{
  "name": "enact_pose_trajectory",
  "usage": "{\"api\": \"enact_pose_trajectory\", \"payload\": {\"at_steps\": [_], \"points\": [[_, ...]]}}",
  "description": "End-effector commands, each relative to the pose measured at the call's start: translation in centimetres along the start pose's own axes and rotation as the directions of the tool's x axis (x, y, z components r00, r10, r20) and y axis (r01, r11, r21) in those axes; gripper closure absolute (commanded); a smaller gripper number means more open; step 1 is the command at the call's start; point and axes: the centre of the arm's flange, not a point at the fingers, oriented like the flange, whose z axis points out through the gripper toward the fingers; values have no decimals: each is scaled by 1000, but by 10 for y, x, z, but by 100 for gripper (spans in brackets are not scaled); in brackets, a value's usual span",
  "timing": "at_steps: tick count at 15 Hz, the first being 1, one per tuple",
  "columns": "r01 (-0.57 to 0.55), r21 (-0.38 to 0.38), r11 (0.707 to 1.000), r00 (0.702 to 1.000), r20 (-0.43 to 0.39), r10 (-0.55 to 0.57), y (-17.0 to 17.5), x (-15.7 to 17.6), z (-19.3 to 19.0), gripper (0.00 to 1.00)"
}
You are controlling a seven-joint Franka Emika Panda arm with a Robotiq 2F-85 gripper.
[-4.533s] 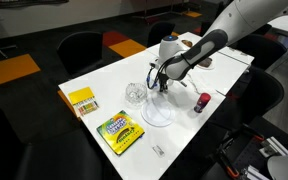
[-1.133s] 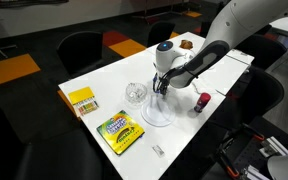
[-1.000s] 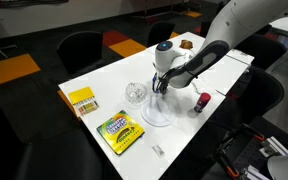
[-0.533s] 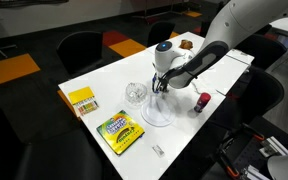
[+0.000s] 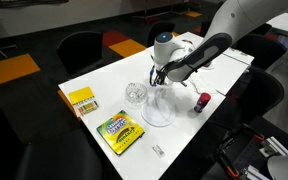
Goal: Take the lid of the glass container, put some candy in it and put the lid back on
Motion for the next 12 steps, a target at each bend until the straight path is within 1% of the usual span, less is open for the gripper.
{"api": "enact_pose_trajectory", "payload": {"at_steps": [1, 4, 6, 7, 10, 12], "points": [[72, -1, 997, 996, -59, -72, 8, 6, -45, 99], [175, 28, 984, 974, -152, -169, 3, 20, -70, 99], [253, 22, 967, 946, -216, -242, -2, 30, -79, 99], [292, 36, 956, 927, -257, -273, -4, 35, -80, 99], [376, 107, 920, 878, -359, -317, -12, 49, -75, 99], [420, 174, 891, 857, -398, -327, -20, 56, -67, 99]]}}
